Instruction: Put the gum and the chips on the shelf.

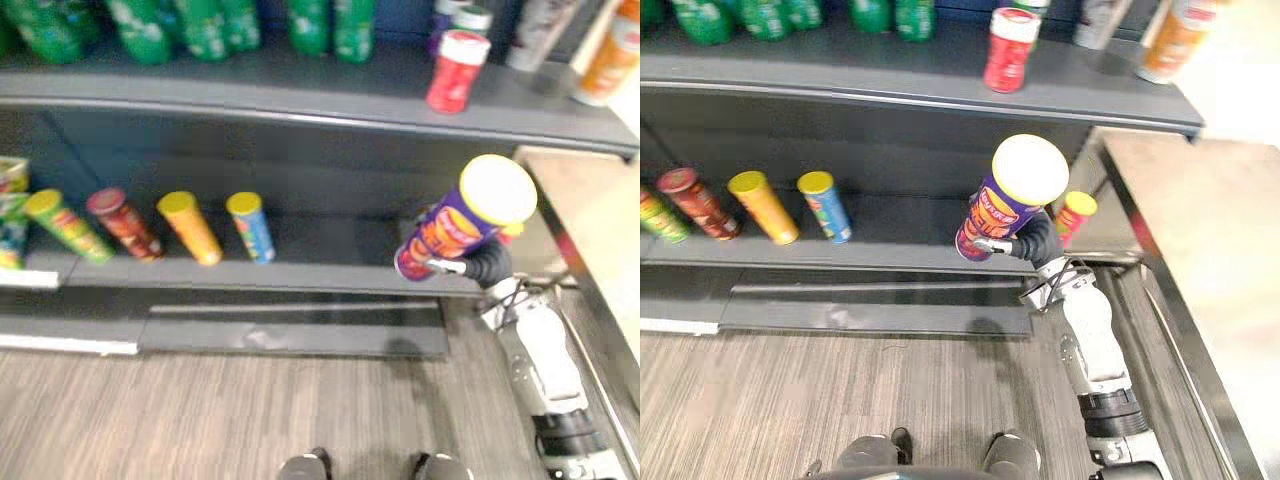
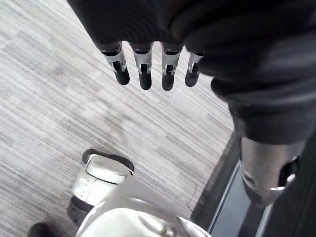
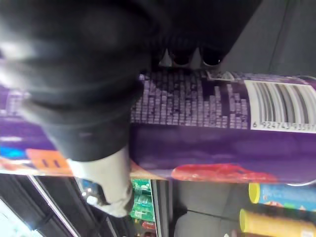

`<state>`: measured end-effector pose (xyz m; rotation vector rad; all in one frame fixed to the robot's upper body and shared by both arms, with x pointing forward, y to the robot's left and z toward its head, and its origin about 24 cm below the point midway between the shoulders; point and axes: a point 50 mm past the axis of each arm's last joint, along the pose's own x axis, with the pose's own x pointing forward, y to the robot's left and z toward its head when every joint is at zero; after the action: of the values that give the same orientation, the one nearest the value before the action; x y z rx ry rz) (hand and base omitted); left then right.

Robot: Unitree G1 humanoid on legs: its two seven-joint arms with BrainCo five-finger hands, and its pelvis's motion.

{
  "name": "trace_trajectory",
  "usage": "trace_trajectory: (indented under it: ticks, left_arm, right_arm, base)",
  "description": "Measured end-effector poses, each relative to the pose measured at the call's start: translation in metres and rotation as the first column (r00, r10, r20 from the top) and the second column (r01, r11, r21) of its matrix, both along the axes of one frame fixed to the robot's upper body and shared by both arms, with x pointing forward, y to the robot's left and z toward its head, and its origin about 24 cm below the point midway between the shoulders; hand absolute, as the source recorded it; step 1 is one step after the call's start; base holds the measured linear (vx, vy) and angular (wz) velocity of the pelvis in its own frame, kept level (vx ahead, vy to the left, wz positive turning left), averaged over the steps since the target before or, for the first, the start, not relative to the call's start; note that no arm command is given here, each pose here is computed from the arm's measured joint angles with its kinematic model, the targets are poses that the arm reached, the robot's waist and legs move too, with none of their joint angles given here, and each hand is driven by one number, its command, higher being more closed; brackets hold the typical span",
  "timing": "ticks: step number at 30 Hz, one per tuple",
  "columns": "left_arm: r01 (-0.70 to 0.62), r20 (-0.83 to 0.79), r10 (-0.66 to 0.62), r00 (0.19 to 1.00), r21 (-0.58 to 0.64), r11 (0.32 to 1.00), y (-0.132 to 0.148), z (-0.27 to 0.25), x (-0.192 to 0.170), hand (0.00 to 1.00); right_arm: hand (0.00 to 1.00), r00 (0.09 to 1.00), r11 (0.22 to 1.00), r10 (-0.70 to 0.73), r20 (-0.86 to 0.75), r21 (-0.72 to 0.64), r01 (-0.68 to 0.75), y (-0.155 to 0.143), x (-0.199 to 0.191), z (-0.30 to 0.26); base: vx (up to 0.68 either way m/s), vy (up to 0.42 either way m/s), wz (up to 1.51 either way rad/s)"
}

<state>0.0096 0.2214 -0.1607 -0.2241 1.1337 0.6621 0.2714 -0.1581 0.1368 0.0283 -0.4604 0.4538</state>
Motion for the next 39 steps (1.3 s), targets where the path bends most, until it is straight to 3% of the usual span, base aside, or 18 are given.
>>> trace_trajectory:
  ticks: [18,28,37,39]
  left_arm:
    - [0.048,0.003,-0.048,0.999,-0.010,0.999,-0.001,-0.001,0.004,0.00]
    - [-0.028,0.068,0.033,0.997,-0.075,0.997,-0.007,-0.003,0.014,0.00]
    - [0.027,0.009,-0.026,1.000,-0.131,0.991,-0.017,-0.006,-0.003,0.00]
    - [0.043,0.004,-0.043,0.999,-0.096,0.994,-0.001,-0.004,-0.001,0.00]
  right_arm:
    - [1.00,0.996,0.996,-0.057,-0.069,0.069,0.062,-0.012,-0.017,-0.019]
    - [1.00,0.995,0.997,-0.041,-0.087,0.058,0.046,-0.013,-0.026,-0.026]
    - [1.00,0.996,0.997,-0.066,-0.068,0.025,0.068,-0.018,-0.027,-0.023]
    - [1.00,0.994,0.995,-0.081,-0.080,0.046,0.084,-0.016,-0.030,-0.029]
  base:
    - [0.08,-0.108,0.16]
    - [0.08,-0.039,0.01]
    - [0.07,0.206,-0.34]
    - [0.11,0.357,-0.52]
